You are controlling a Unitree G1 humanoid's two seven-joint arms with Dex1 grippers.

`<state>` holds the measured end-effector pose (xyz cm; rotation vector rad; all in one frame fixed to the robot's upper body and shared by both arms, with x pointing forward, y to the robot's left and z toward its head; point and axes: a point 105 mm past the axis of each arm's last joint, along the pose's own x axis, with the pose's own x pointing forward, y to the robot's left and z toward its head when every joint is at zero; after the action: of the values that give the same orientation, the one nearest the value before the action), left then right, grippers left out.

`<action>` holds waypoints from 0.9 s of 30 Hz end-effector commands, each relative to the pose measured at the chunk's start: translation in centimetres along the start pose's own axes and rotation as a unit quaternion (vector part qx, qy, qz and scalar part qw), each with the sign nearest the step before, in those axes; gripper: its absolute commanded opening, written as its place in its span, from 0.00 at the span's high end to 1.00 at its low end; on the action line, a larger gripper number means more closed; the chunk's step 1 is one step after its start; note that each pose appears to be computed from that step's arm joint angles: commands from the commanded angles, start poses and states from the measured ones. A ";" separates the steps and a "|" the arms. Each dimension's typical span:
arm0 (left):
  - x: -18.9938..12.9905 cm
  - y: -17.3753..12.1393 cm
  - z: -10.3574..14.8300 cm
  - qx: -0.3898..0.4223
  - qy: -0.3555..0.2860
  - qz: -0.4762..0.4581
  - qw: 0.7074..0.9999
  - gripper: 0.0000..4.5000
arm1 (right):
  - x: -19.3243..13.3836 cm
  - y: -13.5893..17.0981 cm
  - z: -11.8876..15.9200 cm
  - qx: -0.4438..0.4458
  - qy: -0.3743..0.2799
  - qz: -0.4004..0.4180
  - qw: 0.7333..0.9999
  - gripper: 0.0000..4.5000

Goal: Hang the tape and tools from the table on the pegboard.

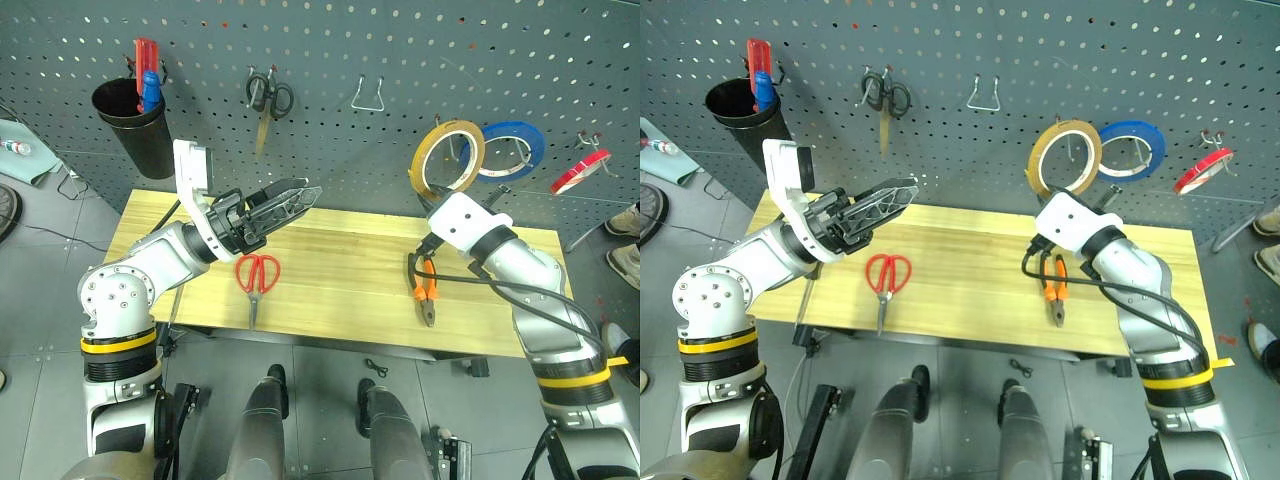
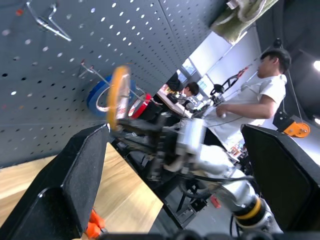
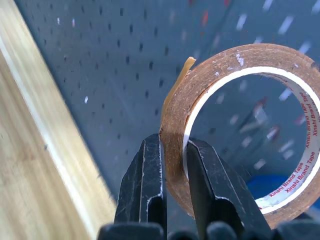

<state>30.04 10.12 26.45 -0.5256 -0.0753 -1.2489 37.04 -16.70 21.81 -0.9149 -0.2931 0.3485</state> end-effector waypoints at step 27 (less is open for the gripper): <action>-5.7 0.1 -10.3 0.078 0.218 0.020 0.973 0.00 | -2.1 8.1 -10.0 0.368 0.325 0.086 0.867 0.01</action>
<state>26.56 11.28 14.62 -0.1234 0.2472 -1.2538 37.41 -18.94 9.05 -0.2778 0.5196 0.3230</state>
